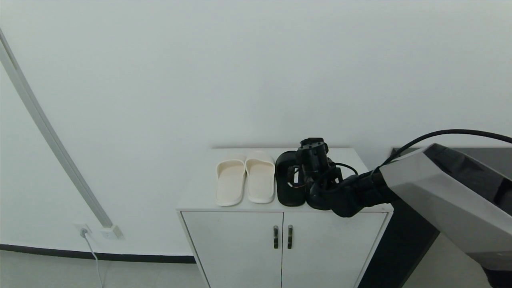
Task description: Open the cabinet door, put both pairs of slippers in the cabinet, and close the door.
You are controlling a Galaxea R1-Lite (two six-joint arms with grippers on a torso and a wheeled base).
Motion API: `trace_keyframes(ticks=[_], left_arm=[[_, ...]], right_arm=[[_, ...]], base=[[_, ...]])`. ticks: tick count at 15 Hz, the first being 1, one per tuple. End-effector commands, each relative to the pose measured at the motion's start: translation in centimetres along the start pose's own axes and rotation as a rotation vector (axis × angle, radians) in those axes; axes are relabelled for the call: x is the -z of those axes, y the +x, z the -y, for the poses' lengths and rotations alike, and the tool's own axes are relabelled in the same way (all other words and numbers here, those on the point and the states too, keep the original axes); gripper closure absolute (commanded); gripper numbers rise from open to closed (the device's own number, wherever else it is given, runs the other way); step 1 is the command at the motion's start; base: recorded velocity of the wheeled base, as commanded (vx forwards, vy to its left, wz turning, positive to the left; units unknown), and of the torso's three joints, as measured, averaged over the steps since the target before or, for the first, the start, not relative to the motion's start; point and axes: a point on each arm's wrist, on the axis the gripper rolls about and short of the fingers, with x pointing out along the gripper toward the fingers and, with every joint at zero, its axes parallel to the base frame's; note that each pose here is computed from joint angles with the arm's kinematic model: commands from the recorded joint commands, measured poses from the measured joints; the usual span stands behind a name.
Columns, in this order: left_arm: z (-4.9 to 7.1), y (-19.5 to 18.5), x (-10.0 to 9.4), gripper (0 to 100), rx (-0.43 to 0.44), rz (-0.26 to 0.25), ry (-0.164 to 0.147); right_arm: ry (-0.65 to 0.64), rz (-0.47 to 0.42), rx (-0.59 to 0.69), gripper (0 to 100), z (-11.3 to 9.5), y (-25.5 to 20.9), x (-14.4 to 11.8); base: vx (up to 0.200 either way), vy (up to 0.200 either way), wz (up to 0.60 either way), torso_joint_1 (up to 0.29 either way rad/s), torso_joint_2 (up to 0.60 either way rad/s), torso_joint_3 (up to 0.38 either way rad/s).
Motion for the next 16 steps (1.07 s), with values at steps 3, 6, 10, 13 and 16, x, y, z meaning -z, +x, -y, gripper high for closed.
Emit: trace_keyframes(ticks=[3, 6, 10, 13, 16], left_arm=[[0.0, 0.0, 0.0, 100, 0.0, 0.0, -0.001], [0.0, 0.0, 0.0, 100, 0.0, 0.0, -0.001], [0.0, 0.0, 0.0, 100, 0.0, 0.001, -0.001], [0.0, 0.0, 0.0, 100, -0.002, 0.0, -0.004], [0.0, 0.0, 0.0, 100, -0.002, 0.001, -0.004]], right_arm=[[0.008, 0.02, 0.026, 0, -0.5, 3.2, 1.1], [0.011, 0.025, 0.037, 0, -0.3, 4.3, 1.4], [0.005, 0.026, 0.051, 100, -0.3, 5.0, 1.7], [0.004, 0.029, 0.061, 100, -0.3, 4.8, 1.6], [0.026, 0.064, 0.072, 100, -0.1, 3.6, -0.4]], base=[[0.0, 0.0, 0.0, 0.0, 0.0, 0.0], [0.0, 0.0, 0.0, 0.0, 0.0, 0.0], [0.0, 0.0, 0.0, 0.0, 0.0, 0.0], [0.0, 0.0, 0.0, 0.0, 0.0, 0.0], [0.0, 0.0, 0.0, 0.0, 0.0, 0.0]])
